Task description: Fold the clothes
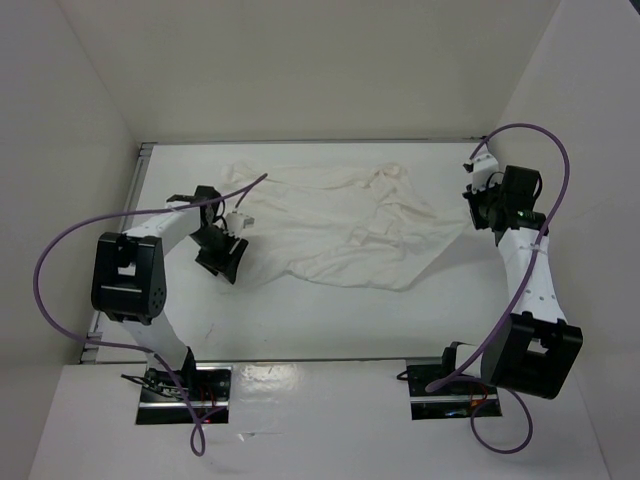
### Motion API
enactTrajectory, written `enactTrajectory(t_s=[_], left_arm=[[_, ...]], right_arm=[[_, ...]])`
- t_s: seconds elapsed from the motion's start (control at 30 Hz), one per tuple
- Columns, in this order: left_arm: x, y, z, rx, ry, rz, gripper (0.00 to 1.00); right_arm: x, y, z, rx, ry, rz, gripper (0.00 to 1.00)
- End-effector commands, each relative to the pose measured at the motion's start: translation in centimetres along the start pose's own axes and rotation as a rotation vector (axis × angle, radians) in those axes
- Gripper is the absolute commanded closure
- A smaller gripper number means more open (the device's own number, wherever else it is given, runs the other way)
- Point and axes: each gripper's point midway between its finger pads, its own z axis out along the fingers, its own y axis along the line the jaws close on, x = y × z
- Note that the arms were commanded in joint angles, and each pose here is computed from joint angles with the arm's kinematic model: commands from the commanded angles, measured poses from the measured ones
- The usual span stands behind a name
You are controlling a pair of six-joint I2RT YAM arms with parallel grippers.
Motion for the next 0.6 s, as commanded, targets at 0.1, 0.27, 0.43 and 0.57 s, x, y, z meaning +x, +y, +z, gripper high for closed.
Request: enactTrajectory(t_s=[0.1, 0.27, 0.43, 0.57], left_arm=[[1.5, 0.3, 1.8, -0.02, 0.09, -0.008, 0.32], [1.6, 0.9, 1.9, -0.06, 0.123, -0.011, 0.32], [1.8, 0.5, 2.2, -0.044, 0.138, -0.006, 0.39], [2.0, 0.1, 2.8, -0.036, 0.162, 0.007, 0.77]], right_arm=[[-0.7, -0.3, 0.4, 0.0, -0.046, -0.015, 1.0], [-0.8, -0.1, 0.4, -0.008, -0.051, -0.015, 1.0], [-1.0, -0.2, 0.4, -0.004, -0.059, -0.008, 1.0], [-1.2, -0.3, 0.4, 0.001, -0.066, -0.01, 1.0]])
